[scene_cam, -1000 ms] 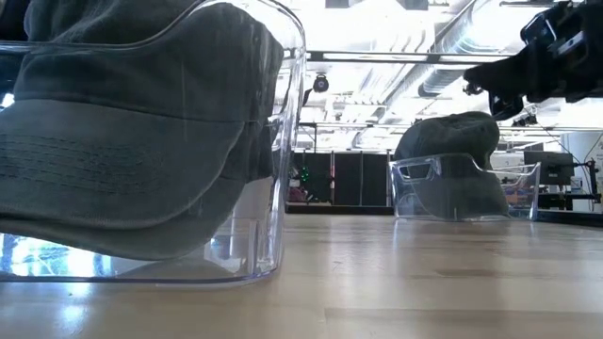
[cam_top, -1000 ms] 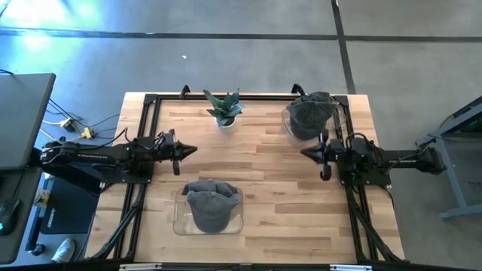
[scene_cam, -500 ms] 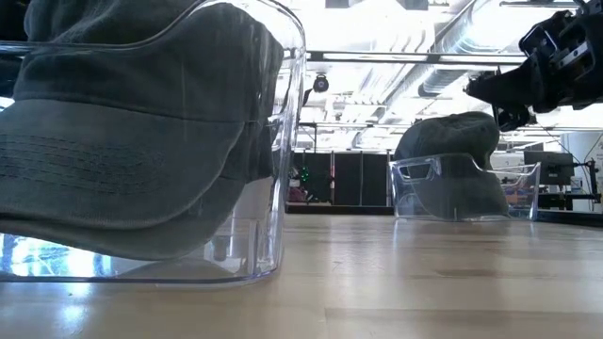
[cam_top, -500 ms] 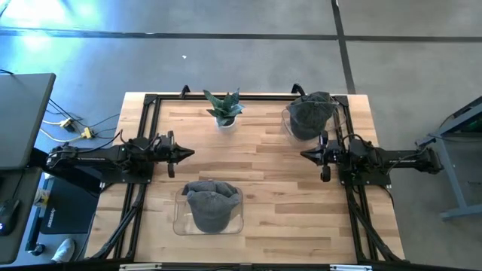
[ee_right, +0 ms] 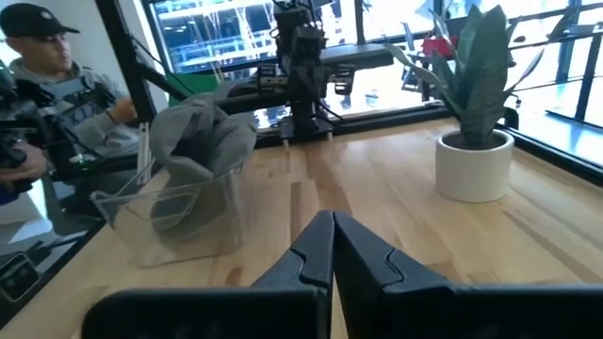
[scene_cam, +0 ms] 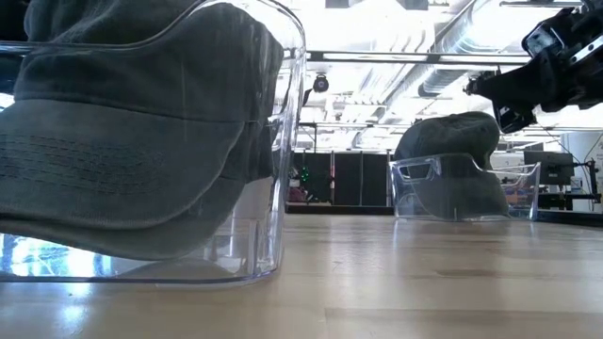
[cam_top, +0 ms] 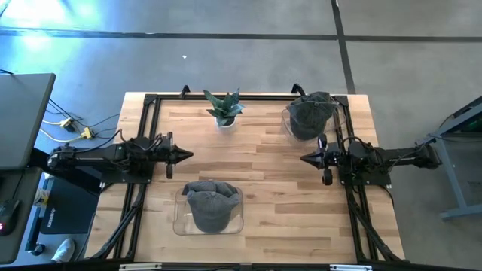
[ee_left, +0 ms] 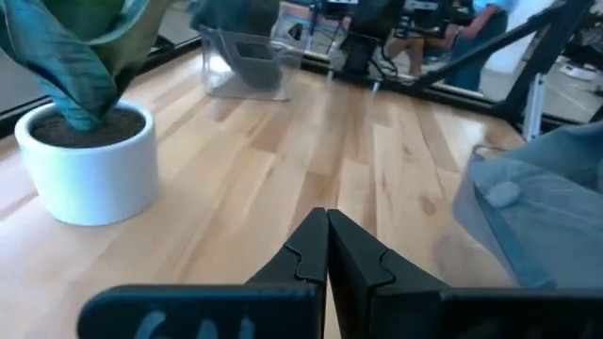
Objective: Pick & Place hat
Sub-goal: Return to Home Position
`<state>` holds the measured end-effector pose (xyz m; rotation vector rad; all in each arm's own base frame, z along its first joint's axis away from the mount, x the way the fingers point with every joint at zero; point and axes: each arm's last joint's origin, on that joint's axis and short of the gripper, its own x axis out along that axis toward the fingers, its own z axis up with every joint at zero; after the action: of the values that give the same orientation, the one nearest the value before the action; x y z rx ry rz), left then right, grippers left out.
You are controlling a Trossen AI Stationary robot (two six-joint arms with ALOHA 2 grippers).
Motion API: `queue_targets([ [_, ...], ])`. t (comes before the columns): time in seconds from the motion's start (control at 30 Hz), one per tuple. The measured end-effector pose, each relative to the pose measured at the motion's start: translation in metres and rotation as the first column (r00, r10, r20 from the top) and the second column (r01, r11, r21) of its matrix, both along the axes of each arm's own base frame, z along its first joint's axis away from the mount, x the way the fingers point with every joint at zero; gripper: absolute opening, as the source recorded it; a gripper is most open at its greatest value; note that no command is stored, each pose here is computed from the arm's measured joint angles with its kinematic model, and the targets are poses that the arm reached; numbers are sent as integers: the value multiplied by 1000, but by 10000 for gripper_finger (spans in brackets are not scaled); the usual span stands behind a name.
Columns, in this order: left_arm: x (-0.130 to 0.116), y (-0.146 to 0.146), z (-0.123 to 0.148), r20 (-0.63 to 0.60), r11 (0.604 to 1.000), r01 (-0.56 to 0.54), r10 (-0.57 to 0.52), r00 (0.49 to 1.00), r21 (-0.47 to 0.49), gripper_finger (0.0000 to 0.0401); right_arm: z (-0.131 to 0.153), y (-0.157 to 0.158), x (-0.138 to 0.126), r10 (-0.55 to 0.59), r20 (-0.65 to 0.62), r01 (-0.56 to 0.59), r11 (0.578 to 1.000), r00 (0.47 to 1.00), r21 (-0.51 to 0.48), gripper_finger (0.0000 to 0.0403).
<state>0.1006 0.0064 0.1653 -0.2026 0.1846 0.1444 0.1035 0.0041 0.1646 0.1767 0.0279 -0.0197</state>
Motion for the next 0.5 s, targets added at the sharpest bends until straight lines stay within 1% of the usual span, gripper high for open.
queue_targets([
  [0.13,-7,0,5,31,1000,6,-6,1000,1,0,0,1,0,-6,0,6,1000,1000,-1,1],
  [0.23,-10,-1,8,67,999,26,-28,997,31,0,0,2,0,0,-2,0,1000,1000,1,2],
  [0.37,-10,0,7,59,999,4,-7,998,47,0,-1,2,0,7,-8,-7,1000,1000,3,3],
  [0.5,-7,0,7,126,997,-19,10,992,76,0,0,3,0,7,-3,-7,1000,1000,4,2],
])
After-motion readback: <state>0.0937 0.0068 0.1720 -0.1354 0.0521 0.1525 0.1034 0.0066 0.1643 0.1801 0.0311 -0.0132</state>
